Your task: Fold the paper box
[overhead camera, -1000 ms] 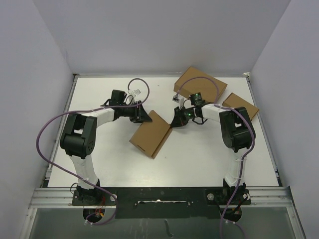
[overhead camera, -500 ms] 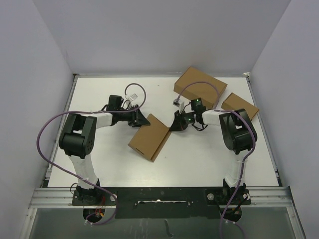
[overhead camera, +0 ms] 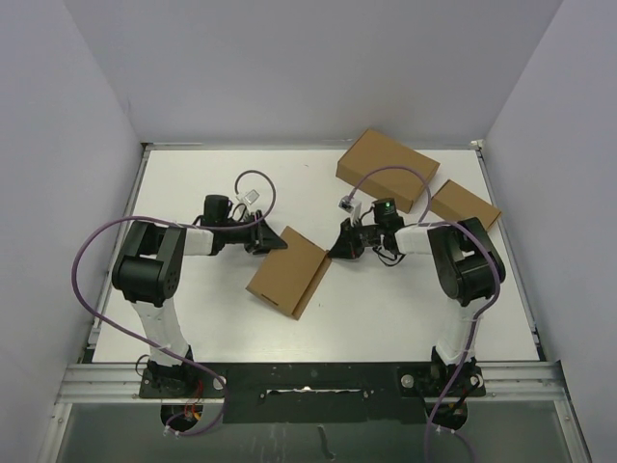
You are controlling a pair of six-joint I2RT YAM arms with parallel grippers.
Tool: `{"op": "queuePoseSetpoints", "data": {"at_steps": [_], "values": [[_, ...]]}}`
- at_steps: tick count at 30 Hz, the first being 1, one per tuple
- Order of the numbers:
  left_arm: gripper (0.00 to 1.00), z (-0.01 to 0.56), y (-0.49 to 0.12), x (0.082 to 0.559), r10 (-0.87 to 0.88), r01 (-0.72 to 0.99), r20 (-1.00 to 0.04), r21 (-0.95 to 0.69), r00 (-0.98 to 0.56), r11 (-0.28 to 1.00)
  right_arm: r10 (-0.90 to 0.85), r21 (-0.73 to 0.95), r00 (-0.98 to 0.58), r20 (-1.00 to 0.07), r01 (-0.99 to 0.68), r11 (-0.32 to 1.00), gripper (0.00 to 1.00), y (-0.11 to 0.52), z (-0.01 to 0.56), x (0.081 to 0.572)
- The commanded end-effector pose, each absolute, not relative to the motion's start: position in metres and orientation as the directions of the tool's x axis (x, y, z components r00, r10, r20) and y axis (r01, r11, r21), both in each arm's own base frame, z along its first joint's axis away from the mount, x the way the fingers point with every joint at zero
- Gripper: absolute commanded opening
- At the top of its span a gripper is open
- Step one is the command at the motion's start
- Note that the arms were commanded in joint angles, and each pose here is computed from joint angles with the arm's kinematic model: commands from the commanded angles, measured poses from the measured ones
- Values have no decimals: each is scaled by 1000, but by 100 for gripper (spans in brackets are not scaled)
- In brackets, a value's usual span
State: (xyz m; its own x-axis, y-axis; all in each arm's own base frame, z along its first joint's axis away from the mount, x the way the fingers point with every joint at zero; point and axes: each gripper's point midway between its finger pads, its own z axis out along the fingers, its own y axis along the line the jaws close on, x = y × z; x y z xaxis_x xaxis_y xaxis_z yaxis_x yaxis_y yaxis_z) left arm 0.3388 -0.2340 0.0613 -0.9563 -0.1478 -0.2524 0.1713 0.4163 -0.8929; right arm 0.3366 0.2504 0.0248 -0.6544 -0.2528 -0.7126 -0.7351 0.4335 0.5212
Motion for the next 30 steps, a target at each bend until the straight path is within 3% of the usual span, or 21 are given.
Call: {"op": "queuePoseSetpoints", "data": {"at_steps": [1,30], "values": [[16,79,-220,363,-216,245,-363,-869,-906,430,-201,439,-555,-807,-792,425,0,252,60,354],[15,67,-209,362,-254,211,-355,-863,-900,459,-195,383,-496,-846,-820,425,0,257,64,346]]}}
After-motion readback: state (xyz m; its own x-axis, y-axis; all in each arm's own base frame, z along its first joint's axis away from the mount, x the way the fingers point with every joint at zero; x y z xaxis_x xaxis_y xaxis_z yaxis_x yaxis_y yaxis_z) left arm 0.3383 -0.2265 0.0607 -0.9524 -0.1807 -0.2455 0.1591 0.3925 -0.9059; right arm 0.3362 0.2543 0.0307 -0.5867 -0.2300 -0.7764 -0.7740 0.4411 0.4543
